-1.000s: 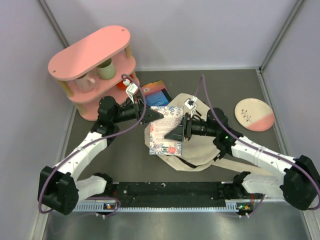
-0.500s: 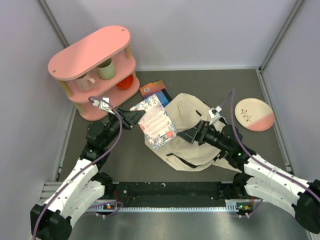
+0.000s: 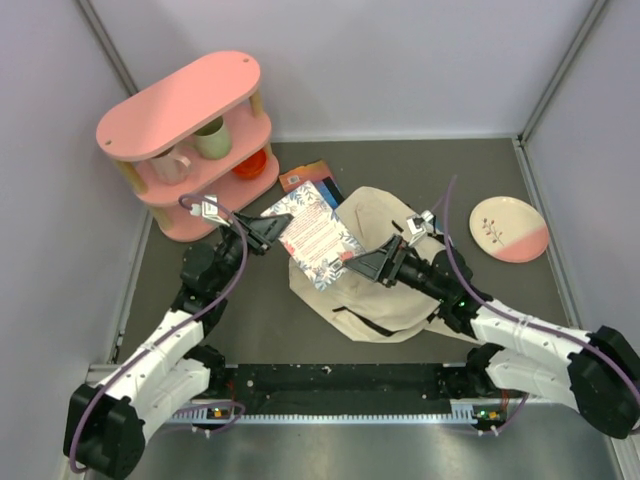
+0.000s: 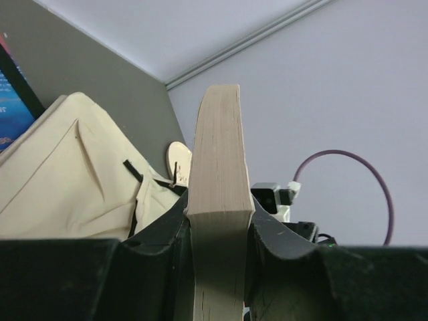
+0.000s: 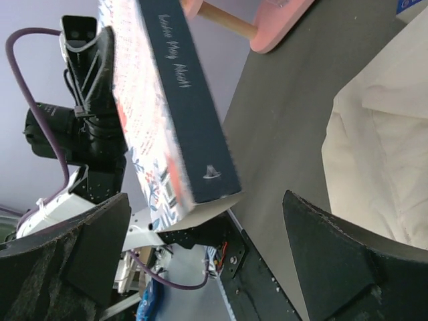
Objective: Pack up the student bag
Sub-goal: Adjust the book.
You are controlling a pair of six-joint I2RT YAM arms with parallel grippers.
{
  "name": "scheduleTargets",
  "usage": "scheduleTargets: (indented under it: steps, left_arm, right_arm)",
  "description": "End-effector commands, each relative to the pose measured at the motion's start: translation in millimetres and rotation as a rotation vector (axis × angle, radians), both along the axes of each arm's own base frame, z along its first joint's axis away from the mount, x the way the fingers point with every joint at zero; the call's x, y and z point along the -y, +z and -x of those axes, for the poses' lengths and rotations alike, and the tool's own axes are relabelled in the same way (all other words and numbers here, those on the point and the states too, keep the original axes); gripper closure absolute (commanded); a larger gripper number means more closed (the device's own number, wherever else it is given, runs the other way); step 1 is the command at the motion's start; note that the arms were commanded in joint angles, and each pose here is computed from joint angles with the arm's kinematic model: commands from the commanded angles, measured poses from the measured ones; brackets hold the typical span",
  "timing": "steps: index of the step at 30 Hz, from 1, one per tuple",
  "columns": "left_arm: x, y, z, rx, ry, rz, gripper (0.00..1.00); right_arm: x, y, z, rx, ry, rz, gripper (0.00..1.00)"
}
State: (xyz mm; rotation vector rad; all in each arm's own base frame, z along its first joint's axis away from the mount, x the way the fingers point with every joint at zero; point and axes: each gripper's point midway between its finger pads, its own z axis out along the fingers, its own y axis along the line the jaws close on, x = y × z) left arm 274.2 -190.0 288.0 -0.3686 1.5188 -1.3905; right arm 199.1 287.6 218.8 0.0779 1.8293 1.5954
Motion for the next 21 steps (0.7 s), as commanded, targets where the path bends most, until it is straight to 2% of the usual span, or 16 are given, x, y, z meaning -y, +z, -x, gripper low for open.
scheduleTargets:
  steps: [1,6,9,10,12,13,14,15,16,18,21]
  left_arm:
    - [0.1,63.5,15.8,0.186,-0.041,0.146,1.00]
    - [6.3,56.2,16.4,0.164,-0.075,0.149,1.00]
    - [7.3,50.4,16.5,0.156,-0.081,0.159,1.00]
    - [7.5,49.7,17.2,0.159,-0.085,0.159,1.00]
    - [10.0,46.0,16.3,0.150,-0.094,0.154,1.00]
    - [10.8,47.2,16.8,0.156,-0.100,0.152,1.00]
    - [11.7,46.0,16.4,0.153,-0.104,0.148,0.99]
    - [13.9,47.9,17.2,0.169,-0.115,0.131,0.88]
    - [15.7,47.7,17.4,0.174,-0.123,0.116,0.75]
    - [21.4,46.3,17.9,0.192,-0.150,0.052,0.49]
    - [29.7,41.0,20.5,0.229,-0.197,-0.031,0.21]
  right_arm:
    - [-14.6,43.2,-2.6,0.086,0.019,-0.132,0.06]
    - [-28.9,55.6,-7.3,0.118,0.060,-0.150,0.08]
    - [-33.1,63.9,-10.3,0.138,0.065,-0.195,0.21]
    - [-32.1,73.3,-9.4,0.173,0.071,-0.233,0.38]
    - [-35.9,74.5,-6.7,0.167,0.098,-0.258,0.58]
    - [-36.4,76.7,-4.9,0.173,0.108,-0.272,0.79]
    - [-36.9,77.8,-4.0,0.174,0.118,-0.286,0.90]
    - [-36.3,79.2,-2.3,0.180,0.123,-0.292,0.97]
    - [-36.0,78.2,-1.0,0.177,0.126,-0.294,1.00]
    - [-31.6,75.6,0.5,0.178,0.117,-0.287,1.00]
    - [-24.9,76.6,3.4,0.193,0.121,-0.269,1.00]
